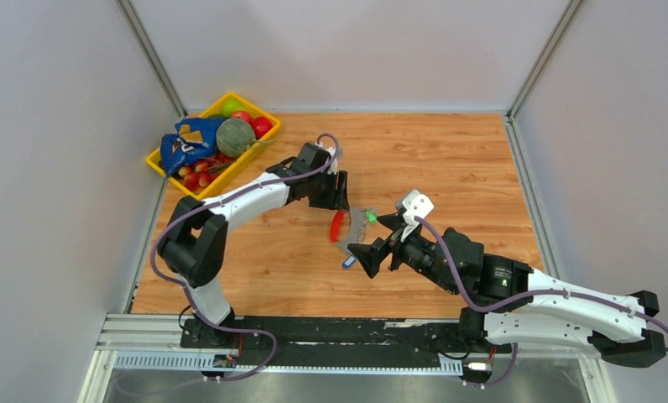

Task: Put the keys on the keyring

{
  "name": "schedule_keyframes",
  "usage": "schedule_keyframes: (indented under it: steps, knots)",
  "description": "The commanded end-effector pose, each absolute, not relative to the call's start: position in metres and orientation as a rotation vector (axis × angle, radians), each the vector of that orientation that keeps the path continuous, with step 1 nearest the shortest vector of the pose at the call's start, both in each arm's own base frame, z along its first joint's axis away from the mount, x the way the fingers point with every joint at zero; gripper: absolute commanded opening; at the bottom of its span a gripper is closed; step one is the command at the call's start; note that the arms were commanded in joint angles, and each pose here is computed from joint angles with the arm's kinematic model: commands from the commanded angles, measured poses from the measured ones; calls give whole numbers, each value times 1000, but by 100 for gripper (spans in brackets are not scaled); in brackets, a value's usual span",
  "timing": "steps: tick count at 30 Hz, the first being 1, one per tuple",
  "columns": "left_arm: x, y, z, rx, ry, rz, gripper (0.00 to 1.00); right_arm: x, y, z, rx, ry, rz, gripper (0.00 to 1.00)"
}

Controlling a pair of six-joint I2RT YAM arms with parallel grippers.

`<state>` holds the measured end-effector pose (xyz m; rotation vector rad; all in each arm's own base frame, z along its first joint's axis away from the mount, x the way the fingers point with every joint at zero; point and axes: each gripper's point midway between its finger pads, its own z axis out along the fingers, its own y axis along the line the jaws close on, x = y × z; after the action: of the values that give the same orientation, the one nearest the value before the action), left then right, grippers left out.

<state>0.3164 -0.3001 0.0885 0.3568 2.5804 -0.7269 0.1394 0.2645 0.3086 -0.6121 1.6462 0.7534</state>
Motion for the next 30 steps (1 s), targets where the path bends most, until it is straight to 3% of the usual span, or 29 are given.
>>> schedule_keyframes:
  steps: [1, 14, 15, 17, 19, 30]
  knots:
    - [331, -280, 152, 335, 2400, -625, 66, 143, 264, 323, -564, 1632, 762, 99]
    - [308, -235, 235, 302, 2147, -564, 76, 159, 265, 319, -488, 1708, 660, 100]
    - [305, -233, 239, 310, 2131, -564, 79, 161, 264, 319, -479, 1710, 649, 100]
    - [298, -226, 250, 326, 2092, -564, 97, 164, 263, 320, -455, 1714, 633, 100]
    - [291, -218, 261, 331, 2055, -550, 99, 170, 260, 323, -401, 1721, 611, 100]
    - [248, -178, 299, 348, 1846, -540, 100, 209, 231, 321, -46, 1724, 332, 100]
